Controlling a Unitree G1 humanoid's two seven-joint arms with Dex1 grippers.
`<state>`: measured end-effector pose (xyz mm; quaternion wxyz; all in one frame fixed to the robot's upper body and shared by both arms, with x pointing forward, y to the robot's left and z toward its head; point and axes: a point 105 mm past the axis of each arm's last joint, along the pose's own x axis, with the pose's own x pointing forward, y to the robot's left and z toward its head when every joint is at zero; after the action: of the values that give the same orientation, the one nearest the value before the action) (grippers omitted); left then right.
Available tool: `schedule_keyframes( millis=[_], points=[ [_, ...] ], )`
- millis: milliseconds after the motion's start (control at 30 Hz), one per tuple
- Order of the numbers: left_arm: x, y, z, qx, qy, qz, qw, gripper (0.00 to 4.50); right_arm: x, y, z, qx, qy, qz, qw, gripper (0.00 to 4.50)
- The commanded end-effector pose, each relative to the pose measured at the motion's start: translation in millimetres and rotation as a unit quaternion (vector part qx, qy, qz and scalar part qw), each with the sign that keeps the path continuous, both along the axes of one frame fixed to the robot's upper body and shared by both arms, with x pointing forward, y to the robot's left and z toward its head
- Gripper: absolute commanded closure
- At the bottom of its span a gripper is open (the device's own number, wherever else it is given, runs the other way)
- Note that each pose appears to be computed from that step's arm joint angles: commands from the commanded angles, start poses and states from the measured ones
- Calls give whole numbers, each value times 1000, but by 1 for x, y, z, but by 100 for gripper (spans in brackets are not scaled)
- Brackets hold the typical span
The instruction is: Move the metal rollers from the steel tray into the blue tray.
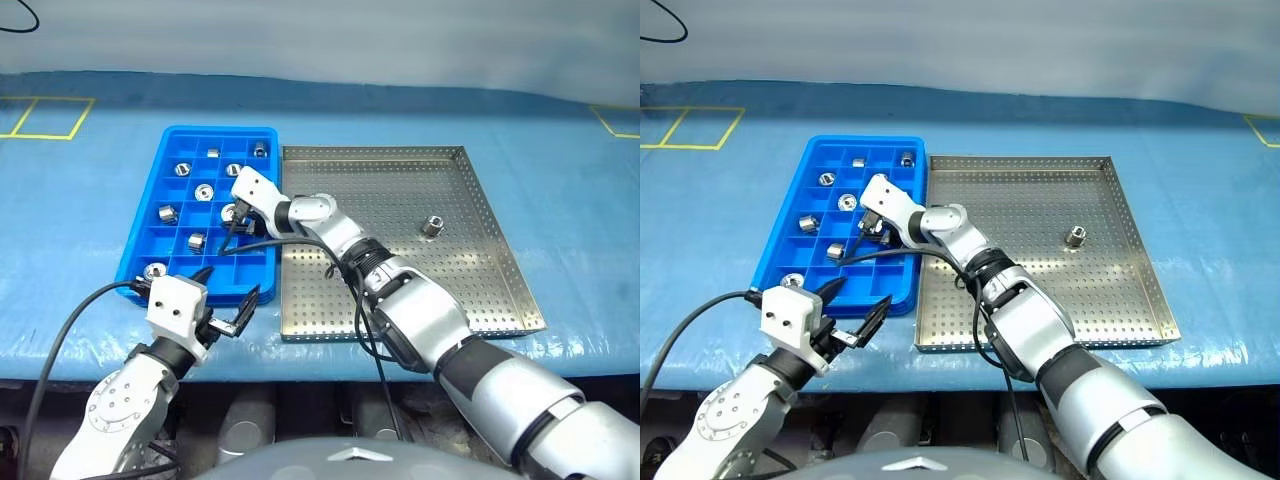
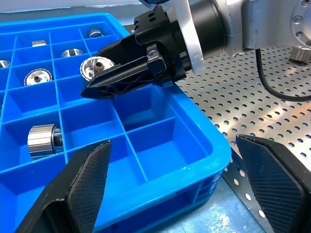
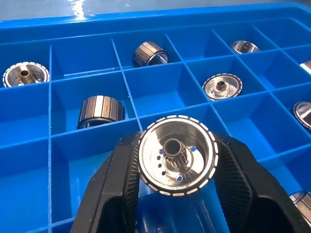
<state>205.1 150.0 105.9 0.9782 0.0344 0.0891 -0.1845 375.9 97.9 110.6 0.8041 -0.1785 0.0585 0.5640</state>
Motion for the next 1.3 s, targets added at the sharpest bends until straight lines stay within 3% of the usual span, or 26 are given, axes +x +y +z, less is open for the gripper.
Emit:
schedule_keyframes(
  millis=[33, 567, 767, 1167, 1200, 1300],
  points=[
    [-4, -4, 17, -2, -38, 5, 999, 0, -22, 43, 28, 36, -24, 53, 998, 268],
    [-23, -1, 9, -18, -32, 67, 997, 0, -20, 46, 36, 20, -43, 62, 997, 268],
    [-22, 0, 10, -16, -34, 66, 997, 0, -9, 33, 25, 3, -27, 30, 999, 268],
    [-21, 0, 10, -12, -32, 59, 998, 0, 3, 22, 27, 7, -15, -10, 1000, 268],
    [-21, 1, 10, -11, -32, 59, 998, 0, 4, 22, 27, 6, -13, -12, 1000, 196],
    [-21, 1, 10, -10, -32, 59, 998, 0, 4, 22, 29, 13, -19, -16, 1000, 103]
  ],
)
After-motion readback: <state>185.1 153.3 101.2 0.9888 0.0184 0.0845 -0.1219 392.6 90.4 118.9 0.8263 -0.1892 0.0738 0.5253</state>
